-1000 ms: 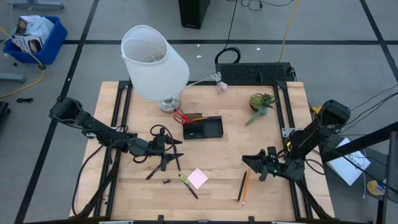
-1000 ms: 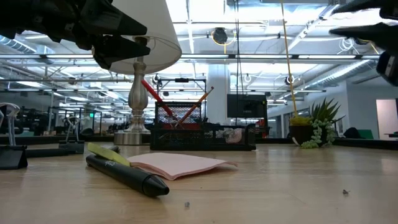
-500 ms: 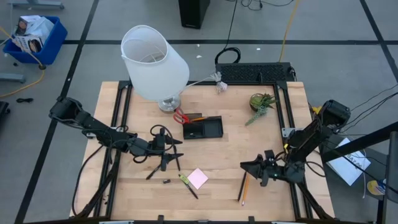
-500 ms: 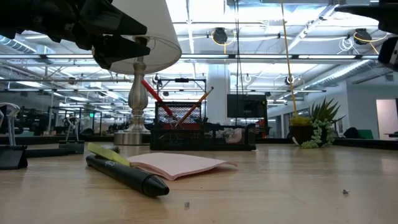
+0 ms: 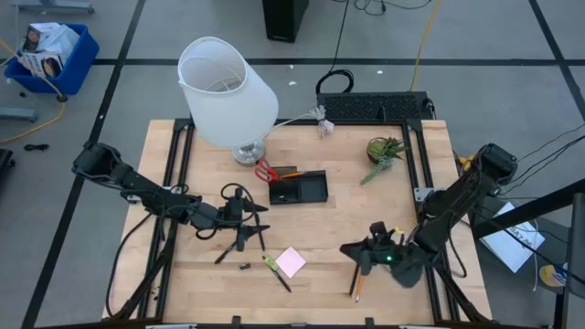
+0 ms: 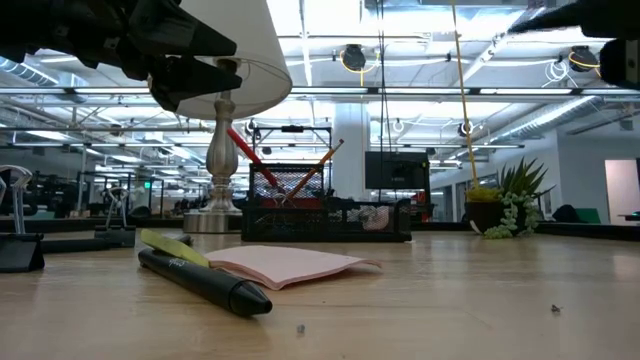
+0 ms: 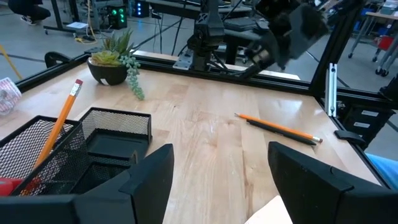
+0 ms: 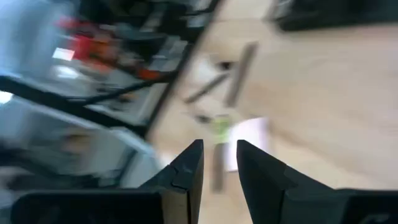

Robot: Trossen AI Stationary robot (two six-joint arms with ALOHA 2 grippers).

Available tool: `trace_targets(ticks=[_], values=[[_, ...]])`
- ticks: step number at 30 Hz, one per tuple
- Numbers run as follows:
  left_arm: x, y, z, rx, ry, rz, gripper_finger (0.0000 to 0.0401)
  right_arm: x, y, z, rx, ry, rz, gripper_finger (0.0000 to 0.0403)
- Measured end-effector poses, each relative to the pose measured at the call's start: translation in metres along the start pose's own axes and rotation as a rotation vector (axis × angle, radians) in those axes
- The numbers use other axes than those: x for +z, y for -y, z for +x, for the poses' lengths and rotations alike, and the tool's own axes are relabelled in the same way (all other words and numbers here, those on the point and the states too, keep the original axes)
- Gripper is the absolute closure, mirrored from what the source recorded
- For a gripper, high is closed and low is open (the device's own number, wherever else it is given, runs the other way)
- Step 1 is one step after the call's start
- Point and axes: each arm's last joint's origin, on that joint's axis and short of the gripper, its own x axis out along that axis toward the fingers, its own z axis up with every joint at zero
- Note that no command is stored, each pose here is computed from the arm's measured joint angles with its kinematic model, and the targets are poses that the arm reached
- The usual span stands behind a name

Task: Pick and place office supplies into organizer
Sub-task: Put the black pen into the top left compartment of the desk organizer

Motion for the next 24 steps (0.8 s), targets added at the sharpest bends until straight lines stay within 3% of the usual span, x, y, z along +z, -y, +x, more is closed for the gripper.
trace_targets(ticks=[2, 5, 6, 9, 11, 20, 24], values=[[0.0, 0.0, 0.0, 0.0, 0.0, 0.0, 0.014, 0.009, -0.01, -0.002, -0.113, -0.035, -0.009, 0.0312], [0.0, 0.0, 0.0, 0.0, 0.001, 0.0, 0.0143, 0.022, -0.021, 0.002, -0.297, -0.158, 0.101, 0.0312], [0.0, 0.0, 0.0, 0.0, 0.0, 0.0, 0.0143, 0.026, -0.023, 0.005, -0.364, -0.21, 0.168, 0.0312], [0.0, 0.0, 0.0, 0.0, 0.001, 0.0, 0.0141, 0.037, -0.025, 0.017, -0.577, -0.498, 0.524, 0.0312], [0.0, 0.0, 0.0, 0.0, 0.001, 0.0, 0.0138, 0.039, -0.02, 0.022, -0.648, -0.591, 0.584, 0.0312], [0.0, 0.0, 0.0, 0.001, 0.0, 0.0, 0.0141, 0.041, 0.003, 0.03, -0.787, -0.52, 0.72, 0.0312], [0.0, 0.0, 0.0, 0.0, 0.0, 0.0, 0.0143, 0.041, 0.012, 0.035, -0.783, -0.473, 0.783, 0.0309]])
